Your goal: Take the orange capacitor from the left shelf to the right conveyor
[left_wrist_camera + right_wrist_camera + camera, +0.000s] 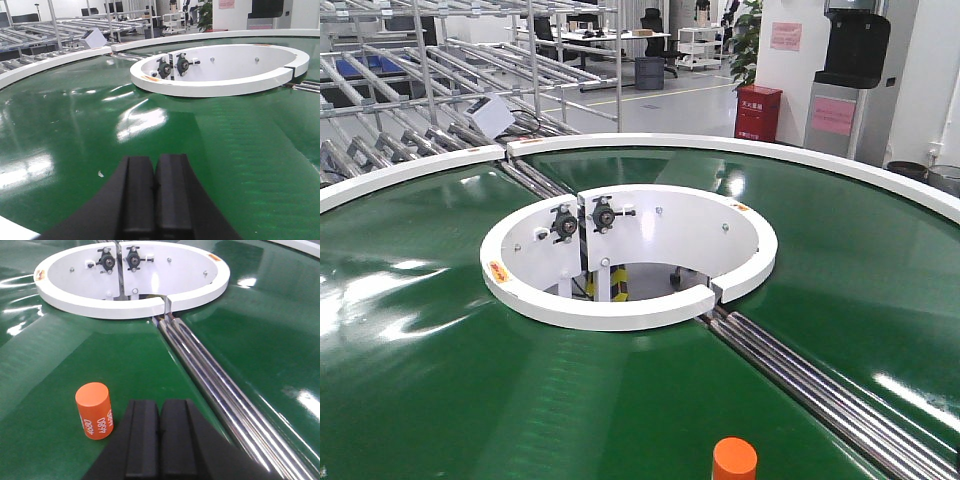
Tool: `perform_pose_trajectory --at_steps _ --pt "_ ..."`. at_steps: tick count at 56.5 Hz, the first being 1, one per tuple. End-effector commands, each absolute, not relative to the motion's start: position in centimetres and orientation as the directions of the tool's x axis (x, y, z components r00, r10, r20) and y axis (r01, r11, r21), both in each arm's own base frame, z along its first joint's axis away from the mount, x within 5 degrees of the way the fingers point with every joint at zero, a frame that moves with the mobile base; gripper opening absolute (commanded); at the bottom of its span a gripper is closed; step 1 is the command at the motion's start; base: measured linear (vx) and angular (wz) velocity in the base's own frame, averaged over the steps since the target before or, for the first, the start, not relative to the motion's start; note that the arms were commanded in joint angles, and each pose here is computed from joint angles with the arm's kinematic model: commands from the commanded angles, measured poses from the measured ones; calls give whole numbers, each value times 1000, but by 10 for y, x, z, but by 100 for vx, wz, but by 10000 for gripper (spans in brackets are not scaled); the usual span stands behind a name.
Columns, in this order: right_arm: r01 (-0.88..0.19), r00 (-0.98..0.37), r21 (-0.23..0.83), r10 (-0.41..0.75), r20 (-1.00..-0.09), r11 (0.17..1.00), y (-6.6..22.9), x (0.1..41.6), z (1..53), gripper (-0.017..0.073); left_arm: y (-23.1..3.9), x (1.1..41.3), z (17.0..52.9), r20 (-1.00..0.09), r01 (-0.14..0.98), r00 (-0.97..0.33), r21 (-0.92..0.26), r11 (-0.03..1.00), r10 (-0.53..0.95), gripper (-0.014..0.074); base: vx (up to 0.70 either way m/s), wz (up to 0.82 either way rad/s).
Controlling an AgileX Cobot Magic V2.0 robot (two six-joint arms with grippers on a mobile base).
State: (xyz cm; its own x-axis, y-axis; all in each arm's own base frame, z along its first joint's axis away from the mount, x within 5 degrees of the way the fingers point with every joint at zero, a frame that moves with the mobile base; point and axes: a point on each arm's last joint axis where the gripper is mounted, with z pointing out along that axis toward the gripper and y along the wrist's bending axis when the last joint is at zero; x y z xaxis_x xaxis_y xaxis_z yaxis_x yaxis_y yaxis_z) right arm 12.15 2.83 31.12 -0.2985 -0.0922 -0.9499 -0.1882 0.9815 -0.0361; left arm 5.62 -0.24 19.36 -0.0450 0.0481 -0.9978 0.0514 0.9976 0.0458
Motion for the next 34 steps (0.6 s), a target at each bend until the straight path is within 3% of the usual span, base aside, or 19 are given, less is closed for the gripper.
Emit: perform_pose_trajectory --at_steps 1,25,30,34 --pt "-198 -194 -44 -83 -978 979 27 116 330 -10 -3 57 193 -999 64 16 32 997 31 -6 0 0" --pt "-197 -186 -49 -86 -979 979 26 114 330 -10 -3 57 193 -999 64 16 32 997 31 -6 0 0" --pt "-206 -212 27 -18 -977 978 28 114 329 -10 -3 57 193 -999 64 16 32 997 31 -6 0 0" --pt "-224 -214 24 -25 -977 974 29 112 329 -10 -3 57 193 -999 64 16 32 997 31 -6 0 0"
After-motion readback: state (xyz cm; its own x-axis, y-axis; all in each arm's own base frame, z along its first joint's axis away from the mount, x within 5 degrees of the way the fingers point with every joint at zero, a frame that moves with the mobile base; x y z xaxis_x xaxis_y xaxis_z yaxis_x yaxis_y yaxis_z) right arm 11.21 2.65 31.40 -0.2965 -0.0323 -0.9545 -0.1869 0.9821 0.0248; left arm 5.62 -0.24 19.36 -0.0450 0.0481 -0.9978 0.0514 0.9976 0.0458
